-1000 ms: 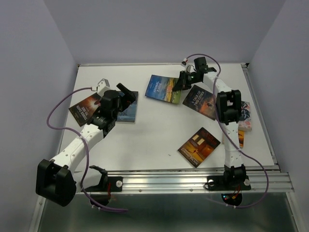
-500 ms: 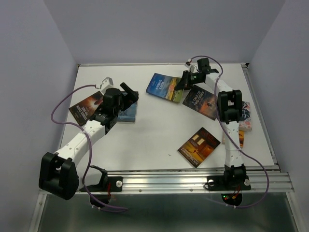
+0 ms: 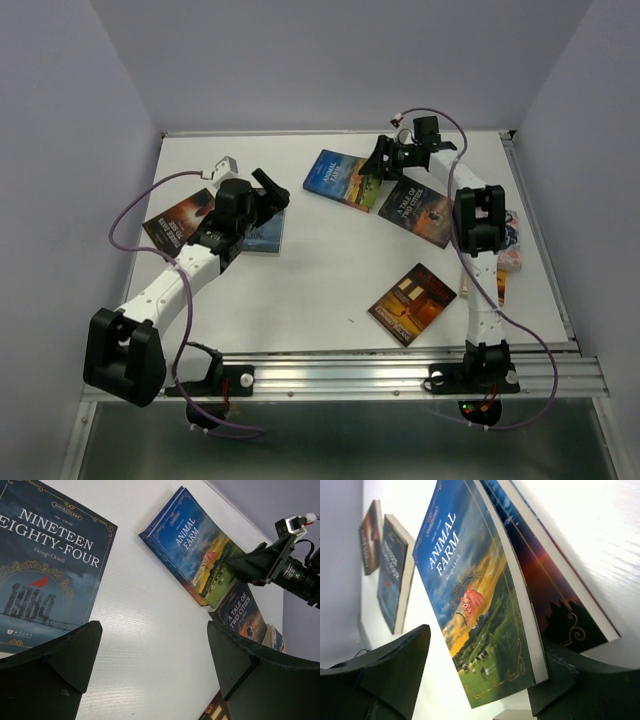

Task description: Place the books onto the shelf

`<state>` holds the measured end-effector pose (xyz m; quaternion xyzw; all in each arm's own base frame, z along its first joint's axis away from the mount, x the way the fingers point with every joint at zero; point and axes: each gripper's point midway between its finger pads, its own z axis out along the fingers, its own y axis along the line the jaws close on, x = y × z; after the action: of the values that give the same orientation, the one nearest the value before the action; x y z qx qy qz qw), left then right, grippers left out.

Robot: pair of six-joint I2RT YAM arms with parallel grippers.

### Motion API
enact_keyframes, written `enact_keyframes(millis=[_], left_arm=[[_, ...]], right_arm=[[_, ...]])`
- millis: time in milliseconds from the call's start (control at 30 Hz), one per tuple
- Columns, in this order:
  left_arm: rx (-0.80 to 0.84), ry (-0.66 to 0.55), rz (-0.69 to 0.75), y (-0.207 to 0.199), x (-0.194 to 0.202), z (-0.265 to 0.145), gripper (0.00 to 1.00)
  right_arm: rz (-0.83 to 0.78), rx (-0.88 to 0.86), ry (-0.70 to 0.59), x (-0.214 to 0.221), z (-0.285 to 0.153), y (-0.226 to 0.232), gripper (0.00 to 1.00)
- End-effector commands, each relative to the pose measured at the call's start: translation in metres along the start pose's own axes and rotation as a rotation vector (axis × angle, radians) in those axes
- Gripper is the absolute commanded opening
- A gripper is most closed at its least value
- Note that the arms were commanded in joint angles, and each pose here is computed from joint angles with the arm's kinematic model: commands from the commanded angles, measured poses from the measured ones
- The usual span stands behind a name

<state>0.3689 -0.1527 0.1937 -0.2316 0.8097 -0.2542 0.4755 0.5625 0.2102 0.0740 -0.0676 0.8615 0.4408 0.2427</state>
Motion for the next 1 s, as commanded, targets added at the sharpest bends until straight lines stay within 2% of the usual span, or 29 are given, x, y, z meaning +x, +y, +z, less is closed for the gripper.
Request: enact_keyframes(millis=[0,167,233,267,300,333,500,633,700,733,767,867,967], left_arm=[[0.052,-0.055,0.019,-0.020,-0.023,0.001,0.99],[0.048,-0.084,0.077,-0.032,-0.040,0.016,0.99],[0.034,-0.072,0.138,-0.030,-0.041,0.035,0.99],[0.058,-0.093,0.157,-0.044,-0.054,0.039,0.99],[0.034,-0.067,0.204,-0.038,-0.049,0.057,0.99],[0.077,-0.077,0.225,-0.055,-0.061,0.062,0.99],[0.152,0.018,0.299,-0.072,-0.061,0.111,0.99],[0.191,0.093,0.371,-0.073,-0.044,0.154,0.99],[0.227,0.090,0.395,-0.087,-0.052,0.166,0.99],[0.215,0.135,0.403,-0.077,-0.037,0.181,0.99],[0.268,0.141,0.413,-0.092,-0.041,0.183,0.98],[0.301,0.223,0.434,-0.087,-0.018,0.204,0.93],[0.288,0.237,0.448,-0.085,-0.015,0.219,0.90]], right_arm=[[-0.081,0.140,-0.075,-0.017,-0.017,-0.018,0.79],[-0.090,0.278,-0.105,-0.015,-0.036,-0.027,0.89],[-0.077,0.344,-0.119,-0.012,-0.049,-0.029,0.92],[-0.075,0.356,-0.118,-0.009,-0.051,-0.029,0.93],[-0.075,0.364,-0.134,-0.011,-0.058,-0.023,0.93],[-0.071,0.387,-0.138,-0.009,-0.061,-0.026,0.94],[-0.038,0.467,-0.124,0.010,-0.065,-0.038,0.93],[-0.038,0.429,-0.093,0.025,-0.055,-0.028,0.89],[-0.052,0.409,-0.082,0.029,-0.049,-0.020,0.88],[-0.062,0.394,-0.071,0.033,-0.043,-0.014,0.88],[-0.064,0.387,-0.063,0.036,-0.039,-0.010,0.88],[-0.038,0.399,-0.068,0.040,-0.033,-0.013,0.85],[0.013,0.403,-0.090,0.043,-0.029,-0.017,0.81]])
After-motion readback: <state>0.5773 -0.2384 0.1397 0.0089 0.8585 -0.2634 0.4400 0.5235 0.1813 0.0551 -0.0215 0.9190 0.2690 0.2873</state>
